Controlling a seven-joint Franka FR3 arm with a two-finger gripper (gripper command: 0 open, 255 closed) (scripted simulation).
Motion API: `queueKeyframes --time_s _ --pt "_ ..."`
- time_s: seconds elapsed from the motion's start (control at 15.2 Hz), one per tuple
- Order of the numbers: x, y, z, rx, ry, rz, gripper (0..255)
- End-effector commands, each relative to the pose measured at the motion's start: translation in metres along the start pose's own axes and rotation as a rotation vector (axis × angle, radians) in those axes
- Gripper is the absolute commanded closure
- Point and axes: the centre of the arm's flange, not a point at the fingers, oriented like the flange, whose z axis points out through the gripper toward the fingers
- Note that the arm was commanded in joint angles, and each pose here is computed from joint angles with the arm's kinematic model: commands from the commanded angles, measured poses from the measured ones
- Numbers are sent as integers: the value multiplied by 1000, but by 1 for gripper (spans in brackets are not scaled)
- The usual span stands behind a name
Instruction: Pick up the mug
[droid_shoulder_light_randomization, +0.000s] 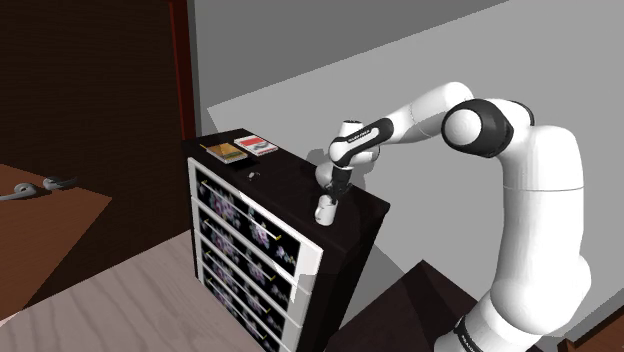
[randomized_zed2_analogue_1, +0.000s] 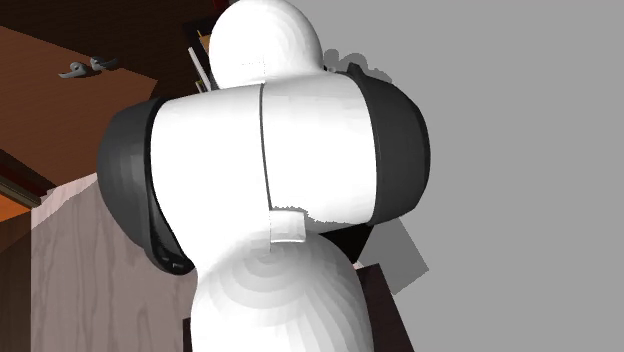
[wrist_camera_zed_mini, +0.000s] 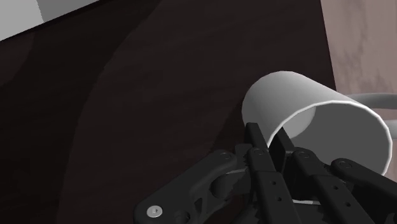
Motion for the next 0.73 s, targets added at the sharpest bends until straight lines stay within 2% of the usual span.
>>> queueKeyframes --time_s 0.0,0.66 --pt "-1 0 -10 0 0 0 255" --pt "-5 -1 -63 0 0 0 255"
